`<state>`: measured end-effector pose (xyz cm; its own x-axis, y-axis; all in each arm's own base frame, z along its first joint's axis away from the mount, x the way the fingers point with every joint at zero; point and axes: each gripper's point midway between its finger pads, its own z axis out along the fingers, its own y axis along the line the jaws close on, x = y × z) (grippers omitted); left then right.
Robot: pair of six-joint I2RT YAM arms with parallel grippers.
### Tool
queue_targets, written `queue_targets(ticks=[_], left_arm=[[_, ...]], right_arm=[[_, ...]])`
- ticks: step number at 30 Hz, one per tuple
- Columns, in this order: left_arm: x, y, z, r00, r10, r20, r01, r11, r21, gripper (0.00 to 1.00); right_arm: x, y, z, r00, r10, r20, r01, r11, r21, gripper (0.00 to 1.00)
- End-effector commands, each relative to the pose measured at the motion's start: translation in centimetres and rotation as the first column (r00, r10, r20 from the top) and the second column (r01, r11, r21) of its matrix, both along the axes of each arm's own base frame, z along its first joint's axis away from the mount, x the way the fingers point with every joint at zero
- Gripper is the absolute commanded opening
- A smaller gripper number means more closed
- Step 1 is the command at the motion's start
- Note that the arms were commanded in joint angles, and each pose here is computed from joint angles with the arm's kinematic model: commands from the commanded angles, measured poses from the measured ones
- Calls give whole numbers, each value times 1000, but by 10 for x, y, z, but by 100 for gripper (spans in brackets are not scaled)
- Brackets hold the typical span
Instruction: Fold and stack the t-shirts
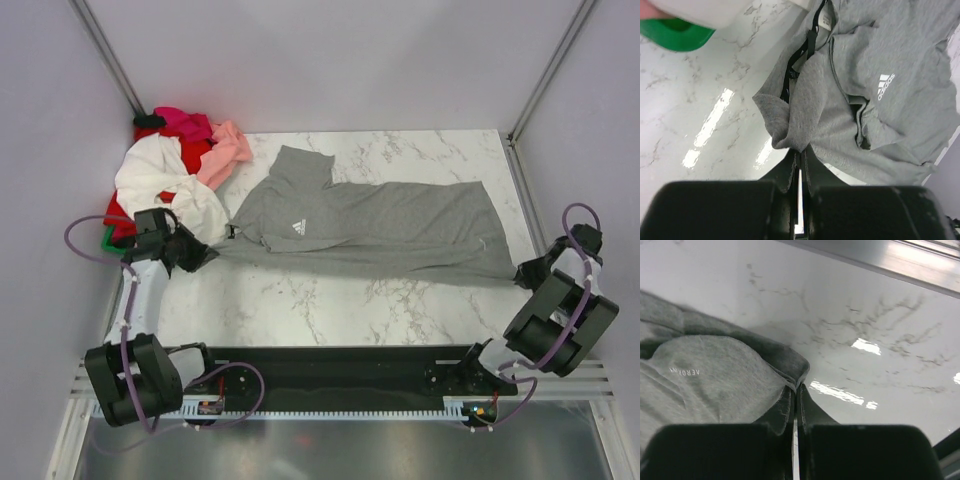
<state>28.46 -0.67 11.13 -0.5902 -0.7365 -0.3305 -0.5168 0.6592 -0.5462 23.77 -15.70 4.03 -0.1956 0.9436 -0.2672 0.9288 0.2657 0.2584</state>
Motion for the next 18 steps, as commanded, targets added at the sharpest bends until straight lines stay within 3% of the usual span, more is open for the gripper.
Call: queue_targets(ticks=[1, 2, 4, 5, 6, 7, 8, 9, 10, 13, 16, 17, 18], left_arm=[[-19, 4, 1, 999, 33, 0, -33, 999, -15, 2], [-25, 5, -1, 999, 42, -12, -42, 999, -19, 2], [-32, 3, 6, 999, 48, 6, -48, 999, -13, 2], [-37, 2, 5, 998, 59, 4, -58, 998, -19, 5], [-38, -1, 13, 998, 58, 36, -57, 998, -22, 14], [-39, -3, 17, 996, 71, 49, -69, 997, -41, 48], [-39, -7, 22, 996, 65, 68, -61, 996, -61, 65], [-39, -8, 30, 994, 62, 94, -56, 996, -62, 89], [-33, -7, 45, 989, 59, 136, -52, 997, -54, 99], [-14, 3, 94, 967, 45, 252, -49, 999, 8, 100], [20, 14, 130, 947, 16, 322, -35, 998, 54, 100], [32, 12, 139, 941, -12, 337, -5, 999, 51, 100], [45, 10, 145, 934, -41, 354, 22, 998, 56, 100]], right_arm=[[-17, -2, 1, 995, -95, 39, 93, 995, 48, 0], [-22, -6, 1, 991, -124, 43, 121, 991, 61, 0], [-21, -4, 3, 991, -121, 62, 116, 990, 83, 12], [-20, -3, 5, 991, -119, 65, 113, 990, 88, 25], [-18, -3, 10, 990, -115, 81, 107, 990, 89, 62], [-17, -3, 13, 989, -114, 91, 106, 991, 87, 77], [-15, -5, 21, 987, -114, 111, 107, 992, 68, 96], [-15, -7, 27, 986, -115, 118, 109, 993, 53, 98], [-14, -9, 32, 987, -111, 120, 107, 994, 34, 98], [-4, -17, 62, 984, -86, 157, 95, 994, -50, 98], [31, -8, 102, 962, 5, 272, 37, 988, -150, 98], [55, 7, 125, 946, 97, 310, -32, 978, -206, 98], [68, 13, 131, 945, 136, 297, -67, 970, -232, 98]])
